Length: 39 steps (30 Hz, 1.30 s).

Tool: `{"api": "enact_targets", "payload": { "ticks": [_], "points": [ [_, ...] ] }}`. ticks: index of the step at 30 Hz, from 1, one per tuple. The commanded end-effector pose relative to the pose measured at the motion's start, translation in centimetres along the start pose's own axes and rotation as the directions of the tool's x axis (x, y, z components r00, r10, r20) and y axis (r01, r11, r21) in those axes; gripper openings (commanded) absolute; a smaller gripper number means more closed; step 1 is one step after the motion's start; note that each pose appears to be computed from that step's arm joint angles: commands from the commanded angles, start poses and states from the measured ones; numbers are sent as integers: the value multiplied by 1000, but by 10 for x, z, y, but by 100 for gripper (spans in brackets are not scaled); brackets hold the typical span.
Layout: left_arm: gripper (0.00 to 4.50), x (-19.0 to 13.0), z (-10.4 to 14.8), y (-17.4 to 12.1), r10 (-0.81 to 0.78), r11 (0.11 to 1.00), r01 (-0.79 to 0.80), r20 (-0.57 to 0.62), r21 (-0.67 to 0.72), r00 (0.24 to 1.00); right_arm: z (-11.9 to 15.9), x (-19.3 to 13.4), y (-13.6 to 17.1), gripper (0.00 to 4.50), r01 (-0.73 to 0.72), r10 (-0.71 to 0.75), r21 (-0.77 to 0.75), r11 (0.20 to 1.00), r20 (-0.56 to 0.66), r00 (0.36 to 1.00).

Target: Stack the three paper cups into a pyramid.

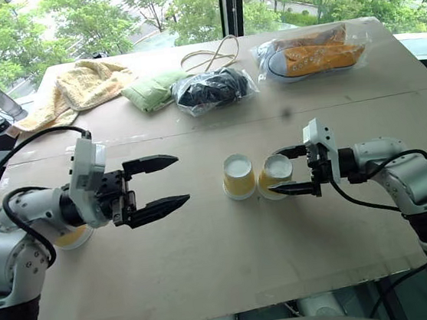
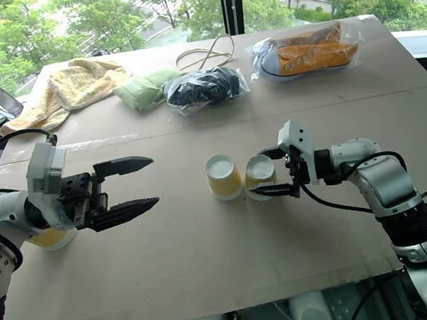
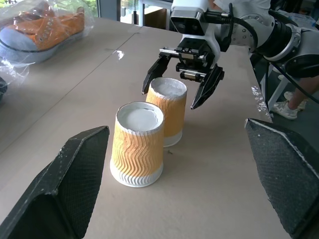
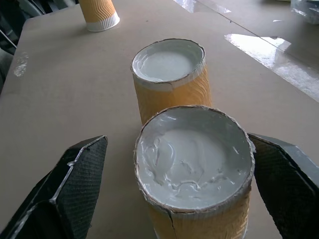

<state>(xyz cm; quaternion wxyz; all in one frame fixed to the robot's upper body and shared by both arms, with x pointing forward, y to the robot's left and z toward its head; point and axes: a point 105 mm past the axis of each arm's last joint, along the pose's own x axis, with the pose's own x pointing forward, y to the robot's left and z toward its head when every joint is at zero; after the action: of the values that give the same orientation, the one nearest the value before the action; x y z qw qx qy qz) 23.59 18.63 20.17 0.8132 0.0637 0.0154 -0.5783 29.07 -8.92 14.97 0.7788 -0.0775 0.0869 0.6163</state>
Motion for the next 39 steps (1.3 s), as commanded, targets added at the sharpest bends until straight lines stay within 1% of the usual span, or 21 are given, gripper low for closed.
{"api": "enact_targets", "payload": {
  "ticks": [1,4,6,8,10,12,13,14,15,17,19,21,23,25,26,27,31,35,39],
  "points": [
    [450,-2,15,-6,41,997,-44,58,56,997,19,-18,5,441,1,2,-40,999,72,997],
    [450,-4,19,-11,137,988,-143,117,52,984,24,-32,7,441,9,-5,-40,999,111,994],
    [450,-14,15,-11,271,961,-275,125,14,954,35,-47,1,441,40,-36,-21,999,191,981],
    [450,-28,11,-2,435,899,-438,114,-2,893,46,-60,-8,441,80,-67,-40,996,250,966],
    [450,-31,20,0,528,843,-538,191,2,828,57,-68,-10,441,74,-37,-110,991,303,952],
    [450,-37,21,4,626,765,-644,203,30,753,63,-71,-8,441,36,12,-138,990,330,944],
    [450,-42,20,8,678,716,-698,205,34,706,64,-72,-7,441,28,28,-158,987,337,941],
    [450,-48,21,12,736,652,-758,231,10,636,66,-73,-7,441,23,44,-186,982,347,937],
    [450,-52,22,13,771,605,-796,257,-11,582,66,-73,-6,441,12,63,-204,979,354,933],
    [450,-56,21,11,831,506,-862,280,-21,481,66,-74,-4,441,-16,94,-212,977,361,928],
    [450,-63,15,8,886,385,-923,291,-27,361,67,-74,-2,441,-42,119,-208,977,371,921],
    [450,-81,6,5,938,214,-975,291,-54,190,66,-74,1,441,-70,143,-203,977,373,917],
    [450,-101,-10,-1,967,55,-998,250,-23,48,63,-74,6,441,-103,171,-195,975,376,911],
    [450,-119,-25,-5,975,-59,-998,212,-2,-58,61,-78,11,441,-127,194,-191,973,391,900],
    [450,-126,-31,-5,975,-96,-995,199,-1,-95,60,-79,12,441,-134,198,-185,974,397,896],
    [450,-131,-35,-5,975,-119,-993,190,4,-116,59,-81,12,441,-135,198,-181,974,397,896],
    [450,-142,-47,0,975,-136,-990,180,22,-130,54,-91,13,441,-110,174,-173,979,414,894],
    [450,-148,-60,6,979,-107,-994,178,16,-102,53,-105,12,441,-77,150,-178,981,448,881],
    [450,-149,-70,11,979,-107,-994,176,13,-103,51,-107,13,441,-71,143,-177,982,437,888]
  ]
}}
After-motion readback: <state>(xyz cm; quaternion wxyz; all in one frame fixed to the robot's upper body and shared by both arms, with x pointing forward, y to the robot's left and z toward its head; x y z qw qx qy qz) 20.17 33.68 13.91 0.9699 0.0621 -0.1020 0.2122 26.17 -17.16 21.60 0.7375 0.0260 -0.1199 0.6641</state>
